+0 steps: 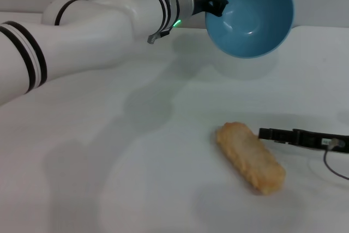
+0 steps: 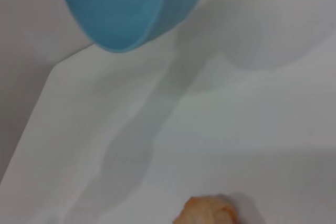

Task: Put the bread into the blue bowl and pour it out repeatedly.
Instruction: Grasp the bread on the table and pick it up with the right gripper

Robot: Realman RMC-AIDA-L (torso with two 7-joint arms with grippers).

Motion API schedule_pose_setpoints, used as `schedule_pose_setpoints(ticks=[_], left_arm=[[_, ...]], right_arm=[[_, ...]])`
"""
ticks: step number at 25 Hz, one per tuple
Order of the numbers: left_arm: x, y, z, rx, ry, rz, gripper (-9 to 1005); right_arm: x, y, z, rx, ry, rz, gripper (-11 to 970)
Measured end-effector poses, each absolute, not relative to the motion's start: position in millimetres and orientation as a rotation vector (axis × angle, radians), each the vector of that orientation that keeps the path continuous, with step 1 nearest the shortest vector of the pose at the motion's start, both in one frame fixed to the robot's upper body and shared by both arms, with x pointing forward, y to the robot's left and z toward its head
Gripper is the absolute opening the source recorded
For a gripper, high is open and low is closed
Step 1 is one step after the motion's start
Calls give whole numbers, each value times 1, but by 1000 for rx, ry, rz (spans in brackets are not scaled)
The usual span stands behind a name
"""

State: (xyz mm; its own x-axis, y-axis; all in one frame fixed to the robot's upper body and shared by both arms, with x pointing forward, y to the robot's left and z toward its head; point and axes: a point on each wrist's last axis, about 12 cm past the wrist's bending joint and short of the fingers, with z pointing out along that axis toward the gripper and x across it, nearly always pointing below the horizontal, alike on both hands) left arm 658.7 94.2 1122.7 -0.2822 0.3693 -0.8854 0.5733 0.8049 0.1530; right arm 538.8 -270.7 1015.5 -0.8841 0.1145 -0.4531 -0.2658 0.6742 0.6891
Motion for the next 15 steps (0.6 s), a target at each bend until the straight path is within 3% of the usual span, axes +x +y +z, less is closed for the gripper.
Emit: schedule_pose_setpoints(ticks=[15], left_arm=[[657, 99, 1117, 699, 1921, -231, -2]], right_arm=[[549, -244, 1012, -218, 2537, 1048, 748]])
